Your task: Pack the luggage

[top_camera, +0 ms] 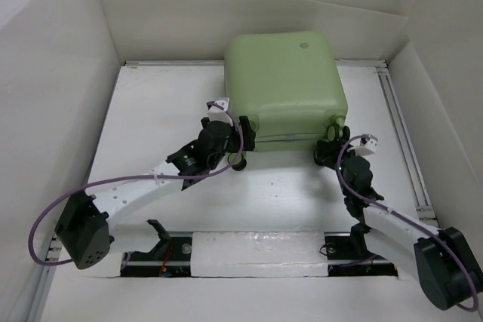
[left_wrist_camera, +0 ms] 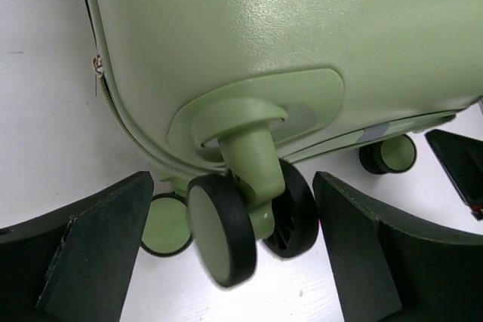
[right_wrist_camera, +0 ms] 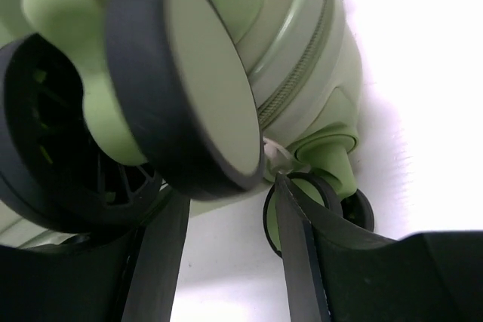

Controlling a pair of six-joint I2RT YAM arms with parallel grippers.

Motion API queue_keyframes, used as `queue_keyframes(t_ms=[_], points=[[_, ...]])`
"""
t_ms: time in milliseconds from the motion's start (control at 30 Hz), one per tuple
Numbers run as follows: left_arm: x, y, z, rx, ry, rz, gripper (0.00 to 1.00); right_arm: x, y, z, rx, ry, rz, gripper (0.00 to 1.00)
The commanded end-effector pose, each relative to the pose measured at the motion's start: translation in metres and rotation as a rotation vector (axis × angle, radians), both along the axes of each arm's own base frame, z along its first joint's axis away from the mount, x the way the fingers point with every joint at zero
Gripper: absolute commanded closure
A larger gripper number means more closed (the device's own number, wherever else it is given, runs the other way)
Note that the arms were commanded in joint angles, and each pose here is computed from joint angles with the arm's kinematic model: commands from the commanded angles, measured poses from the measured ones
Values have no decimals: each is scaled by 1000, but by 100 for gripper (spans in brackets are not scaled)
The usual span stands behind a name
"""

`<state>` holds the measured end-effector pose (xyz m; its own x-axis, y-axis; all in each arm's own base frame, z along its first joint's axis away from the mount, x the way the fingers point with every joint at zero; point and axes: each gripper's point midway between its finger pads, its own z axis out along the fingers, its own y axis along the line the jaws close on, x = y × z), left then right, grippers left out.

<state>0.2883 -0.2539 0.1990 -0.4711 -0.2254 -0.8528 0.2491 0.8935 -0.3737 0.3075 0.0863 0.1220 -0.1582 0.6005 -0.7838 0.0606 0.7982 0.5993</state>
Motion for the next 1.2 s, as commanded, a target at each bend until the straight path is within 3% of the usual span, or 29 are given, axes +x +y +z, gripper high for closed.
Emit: queue_keyframes(t_ms=[0, 167, 267, 300, 400, 467, 533, 733, 900, 1167], points=[[15, -12, 15, -22, -50, -15, 16, 11, -6, 49, 113, -205, -49, 46], [22, -25, 19, -42, -60, -32, 20, 3, 11, 50, 157, -231, 54, 48], [25, -33, 19, -53, -61, -52, 31, -9, 19, 56, 196, -259, 82, 48], [25, -33, 19, -54, -61, -52, 37, -13, 19, 69, 211, -296, 80, 48], [26, -37, 15, -49, -51, -64, 79, -21, 11, 59, 223, -261, 35, 48], [24, -38, 20, -60, -57, -72, 100, -29, 4, 58, 236, -261, 8, 45], [21, -35, 31, -84, -68, -69, 100, -34, -6, 49, 239, -246, -38, 39], [14, 12, 86, -204, -170, 5, 100, -36, -7, 34, 223, -213, -40, 37], [25, 40, 67, -213, -113, 81, 100, -29, -6, 19, 214, -145, -59, 37], [25, 29, 59, -252, -103, 33, 100, -18, 17, 24, 119, -168, 67, 43]])
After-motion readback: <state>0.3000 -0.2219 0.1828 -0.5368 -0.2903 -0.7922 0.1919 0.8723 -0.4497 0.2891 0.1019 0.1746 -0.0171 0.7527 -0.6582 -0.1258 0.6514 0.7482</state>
